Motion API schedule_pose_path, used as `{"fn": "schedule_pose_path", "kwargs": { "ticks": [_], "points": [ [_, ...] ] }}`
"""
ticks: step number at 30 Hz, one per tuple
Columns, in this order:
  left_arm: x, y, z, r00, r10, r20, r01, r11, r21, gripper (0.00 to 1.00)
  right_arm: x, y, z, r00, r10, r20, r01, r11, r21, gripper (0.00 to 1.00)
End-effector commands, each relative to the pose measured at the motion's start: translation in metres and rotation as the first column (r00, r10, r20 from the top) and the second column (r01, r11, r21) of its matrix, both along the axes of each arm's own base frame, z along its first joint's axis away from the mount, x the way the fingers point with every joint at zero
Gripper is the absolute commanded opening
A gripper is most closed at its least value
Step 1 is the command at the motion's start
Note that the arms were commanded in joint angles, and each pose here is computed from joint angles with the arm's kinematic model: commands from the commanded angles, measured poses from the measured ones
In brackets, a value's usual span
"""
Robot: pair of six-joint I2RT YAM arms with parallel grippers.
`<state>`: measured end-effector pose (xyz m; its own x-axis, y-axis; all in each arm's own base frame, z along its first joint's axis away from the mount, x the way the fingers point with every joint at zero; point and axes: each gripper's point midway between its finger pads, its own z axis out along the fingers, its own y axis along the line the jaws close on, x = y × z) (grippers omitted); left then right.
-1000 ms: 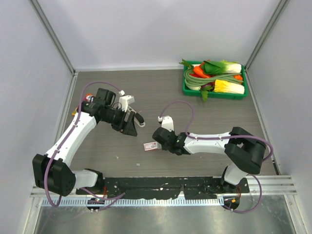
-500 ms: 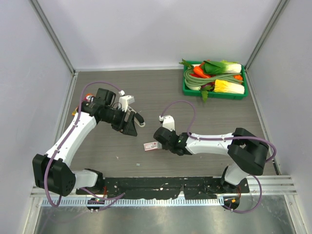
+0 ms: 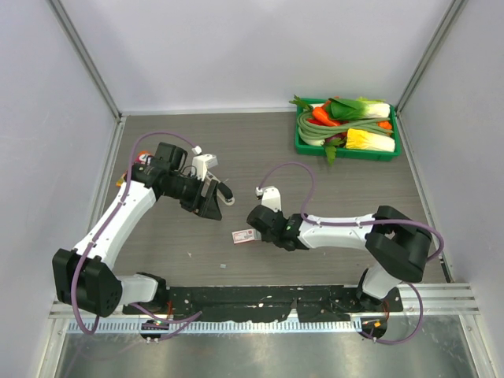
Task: Unload the staples from the stapler
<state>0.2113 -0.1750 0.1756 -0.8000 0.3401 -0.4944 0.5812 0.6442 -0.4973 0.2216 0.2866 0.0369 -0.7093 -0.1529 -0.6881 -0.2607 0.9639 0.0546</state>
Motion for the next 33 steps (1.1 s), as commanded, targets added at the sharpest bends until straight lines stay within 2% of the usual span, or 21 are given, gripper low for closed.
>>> {"fn": "schedule_pose_path", "kwargs": {
  "ticks": [1, 5, 15, 33],
  "points": [
    [-0.001, 0.000, 0.009, 0.999, -0.010, 0.038, 0.010, 1.000, -0.011, 0.73, 0.008, 0.012, 0.008, 1.000, -0.004, 0.018, 0.004, 1.000, 0.018, 0.27],
    [-0.001, 0.000, 0.008, 0.999, -0.009, 0.040, 0.010, 1.000, -0.008, 0.72, 0.009, 0.011, 0.007, 1.000, -0.005, 0.016, 0.005, 1.000, 0.015, 0.25],
    [-0.001, 0.000, 0.009, 0.999, -0.008, 0.039, 0.009, 1.000, -0.008, 0.72, 0.008, 0.008, 0.012, 0.999, -0.015, 0.029, 0.014, 0.999, 0.035, 0.11],
    [0.001, 0.000, 0.005, 1.000, -0.005, 0.030, 0.005, 1.000, -0.004, 0.72, 0.003, 0.006, 0.032, 0.996, 0.007, 0.085, -0.021, 0.987, 0.162, 0.10]
  ]
}}
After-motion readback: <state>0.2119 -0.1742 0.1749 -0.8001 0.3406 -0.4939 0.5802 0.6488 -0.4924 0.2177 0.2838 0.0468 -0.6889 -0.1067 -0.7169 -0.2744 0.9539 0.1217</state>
